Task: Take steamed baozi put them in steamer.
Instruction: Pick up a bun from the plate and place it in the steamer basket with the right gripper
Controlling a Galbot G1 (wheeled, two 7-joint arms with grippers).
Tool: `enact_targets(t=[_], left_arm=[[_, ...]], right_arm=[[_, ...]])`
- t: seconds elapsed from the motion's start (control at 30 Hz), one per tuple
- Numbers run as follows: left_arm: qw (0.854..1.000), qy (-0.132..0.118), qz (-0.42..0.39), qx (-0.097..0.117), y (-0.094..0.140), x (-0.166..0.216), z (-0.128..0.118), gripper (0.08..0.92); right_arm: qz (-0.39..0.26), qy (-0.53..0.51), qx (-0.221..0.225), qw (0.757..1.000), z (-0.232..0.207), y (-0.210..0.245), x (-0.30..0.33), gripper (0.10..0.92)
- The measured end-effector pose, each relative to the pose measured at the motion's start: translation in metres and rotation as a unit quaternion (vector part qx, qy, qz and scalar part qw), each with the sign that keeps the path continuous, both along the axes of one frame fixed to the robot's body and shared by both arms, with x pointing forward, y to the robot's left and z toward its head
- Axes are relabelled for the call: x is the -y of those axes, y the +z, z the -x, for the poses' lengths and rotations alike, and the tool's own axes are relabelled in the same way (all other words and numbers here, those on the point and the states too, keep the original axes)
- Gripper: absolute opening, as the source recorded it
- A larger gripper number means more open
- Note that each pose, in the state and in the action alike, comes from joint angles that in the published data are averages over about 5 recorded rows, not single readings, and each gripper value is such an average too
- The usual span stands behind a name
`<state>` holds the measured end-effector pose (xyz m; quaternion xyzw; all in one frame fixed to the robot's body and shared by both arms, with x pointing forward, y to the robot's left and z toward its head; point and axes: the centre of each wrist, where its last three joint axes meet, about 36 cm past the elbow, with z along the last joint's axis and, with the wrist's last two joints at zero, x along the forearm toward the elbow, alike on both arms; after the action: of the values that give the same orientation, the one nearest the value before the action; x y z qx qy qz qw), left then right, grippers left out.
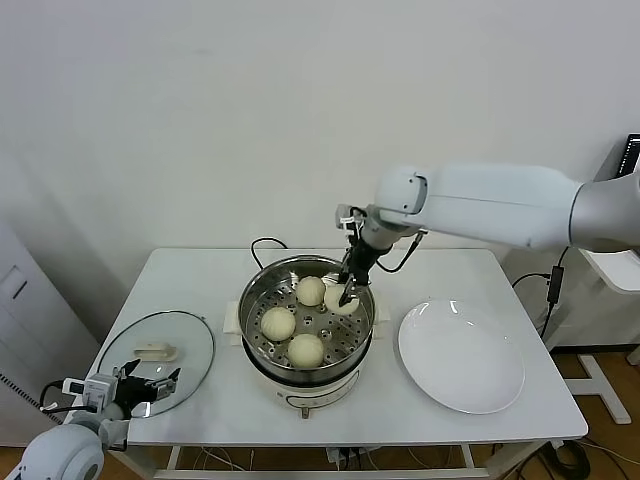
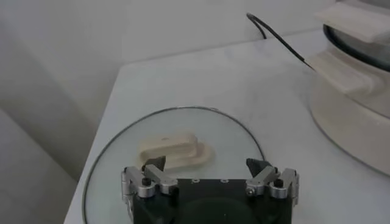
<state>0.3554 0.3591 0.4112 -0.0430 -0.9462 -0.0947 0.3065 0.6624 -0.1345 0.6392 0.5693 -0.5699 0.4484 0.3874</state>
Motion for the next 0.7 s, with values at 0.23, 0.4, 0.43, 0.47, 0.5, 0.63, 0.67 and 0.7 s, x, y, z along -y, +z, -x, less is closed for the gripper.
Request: enact_targets(t=[0.23, 0.4, 0.43, 0.47, 0.5, 0.63, 0.67, 0.7], left_arm=[[1.0, 0.003, 0.0, -0.004, -0.003, -0.001, 0.001, 0.823], [1.0, 0.005, 0.0, -0.006, -0.004, -0.002, 0.002, 0.823], [1.0, 0.005, 0.0, -0.006, -0.005, -0.002, 0.002, 0.823], [1.0, 0.006, 0.0, -0.006, -0.005, -0.002, 0.002, 0.823], [1.0, 0.006, 0.0, -0.006, -0.005, -0.003, 0.002, 0.823], [1.0, 0.008, 0.0, -0.006, -0.006, -0.004, 0.002, 0.823], [1.0, 0.008, 0.0, -0.006, -0.005, -0.004, 0.002, 0.823], [1.0, 0.008, 0.0, -0.006, -0.005, -0.004, 0.002, 0.823]], right_arm=[[0.012, 0.0, -0.001, 1.0, 0.003, -0.024, -0.01, 0.42], [0.016, -0.001, -0.003, 1.0, 0.003, -0.036, -0.013, 0.52], [0.015, -0.001, -0.003, 1.0, 0.003, -0.037, -0.013, 0.546], [0.014, -0.002, -0.003, 1.0, 0.003, -0.037, -0.013, 0.581], [0.013, -0.003, -0.003, 1.0, 0.002, -0.037, -0.013, 0.607], [0.005, -0.006, -0.001, 1.0, -0.001, -0.031, -0.01, 0.72], [0.002, -0.006, 0.0, 1.0, -0.002, -0.029, -0.009, 0.751], [-0.002, -0.007, 0.001, 1.0, -0.002, -0.025, -0.008, 0.774]])
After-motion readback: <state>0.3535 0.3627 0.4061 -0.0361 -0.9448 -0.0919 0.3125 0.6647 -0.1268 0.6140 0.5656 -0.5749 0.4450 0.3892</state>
